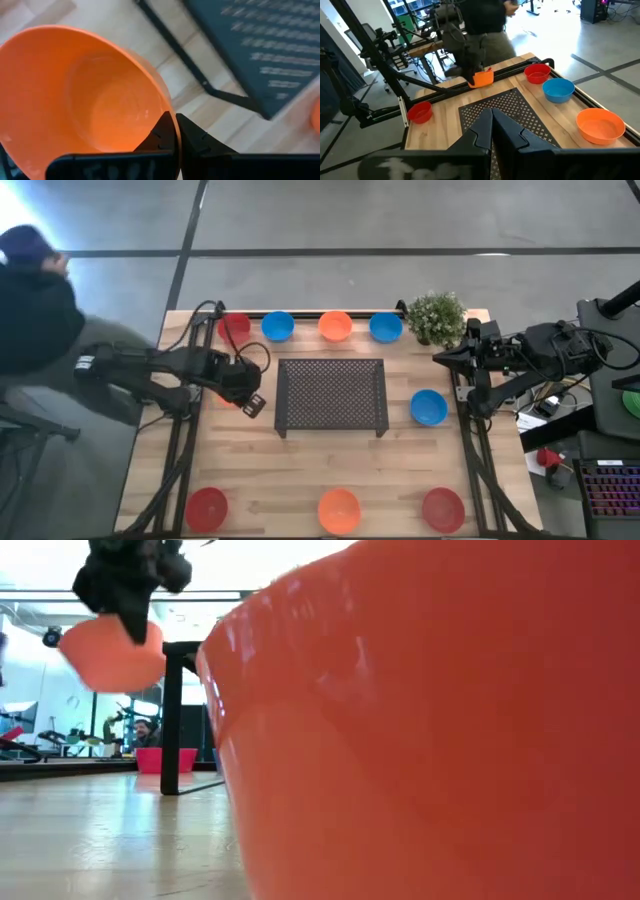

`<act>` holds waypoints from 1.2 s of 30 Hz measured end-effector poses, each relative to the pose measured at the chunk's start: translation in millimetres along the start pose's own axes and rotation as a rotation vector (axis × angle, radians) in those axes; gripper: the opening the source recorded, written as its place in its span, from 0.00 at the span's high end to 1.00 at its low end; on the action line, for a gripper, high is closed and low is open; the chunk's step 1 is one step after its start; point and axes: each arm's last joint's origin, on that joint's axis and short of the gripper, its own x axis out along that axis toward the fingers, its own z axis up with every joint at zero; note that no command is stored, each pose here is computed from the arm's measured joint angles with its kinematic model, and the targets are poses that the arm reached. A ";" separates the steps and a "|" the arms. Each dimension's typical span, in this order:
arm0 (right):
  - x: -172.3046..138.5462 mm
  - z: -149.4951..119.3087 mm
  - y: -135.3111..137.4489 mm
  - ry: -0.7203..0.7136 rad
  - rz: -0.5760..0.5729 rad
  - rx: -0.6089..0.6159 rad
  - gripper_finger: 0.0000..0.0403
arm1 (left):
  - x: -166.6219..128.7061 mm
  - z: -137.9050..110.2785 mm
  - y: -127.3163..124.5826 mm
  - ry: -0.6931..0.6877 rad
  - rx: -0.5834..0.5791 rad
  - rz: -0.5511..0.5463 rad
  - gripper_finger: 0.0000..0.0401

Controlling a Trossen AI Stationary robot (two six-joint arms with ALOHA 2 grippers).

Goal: Pick & Place Mini bowls
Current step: Put the left orange bowl on the shelf

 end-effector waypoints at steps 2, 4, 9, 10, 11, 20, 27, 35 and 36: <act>0.0 0.0 0.0 0.000 0.000 -0.001 0.98 | -11.4 4.7 -4.4 -0.010 0.037 0.010 1.00; 0.0 0.0 0.0 0.000 0.000 -0.002 0.98 | -21.9 9.8 -9.3 -0.015 0.078 0.032 1.00; 0.1 0.0 0.0 0.000 -0.001 -0.002 0.98 | -40.9 26.4 -28.5 -0.030 0.227 0.043 1.00; 0.1 -0.1 0.0 0.000 -0.001 -0.002 0.98 | -42.8 30.4 -33.5 -0.031 0.261 0.043 1.00; 0.1 0.0 0.0 0.000 -0.001 -0.001 0.98 | -43.5 34.4 -39.0 -0.032 0.298 0.042 1.00; 0.3 -0.1 0.1 0.001 -0.001 0.000 0.98 | -29.4 66.9 -84.2 0.004 0.648 0.062 1.00; 0.3 -0.1 0.1 0.001 -0.001 -0.001 0.98 | -3.2 79.2 -105.3 0.080 0.811 0.050 1.00; 0.2 -0.1 0.0 0.001 -0.001 -0.002 0.98 | 31.4 83.1 -115.4 0.183 0.881 0.072 1.00; 0.1 -0.1 0.0 0.000 -0.001 -0.002 0.98 | 33.4 83.1 -115.9 0.190 0.885 0.072 1.00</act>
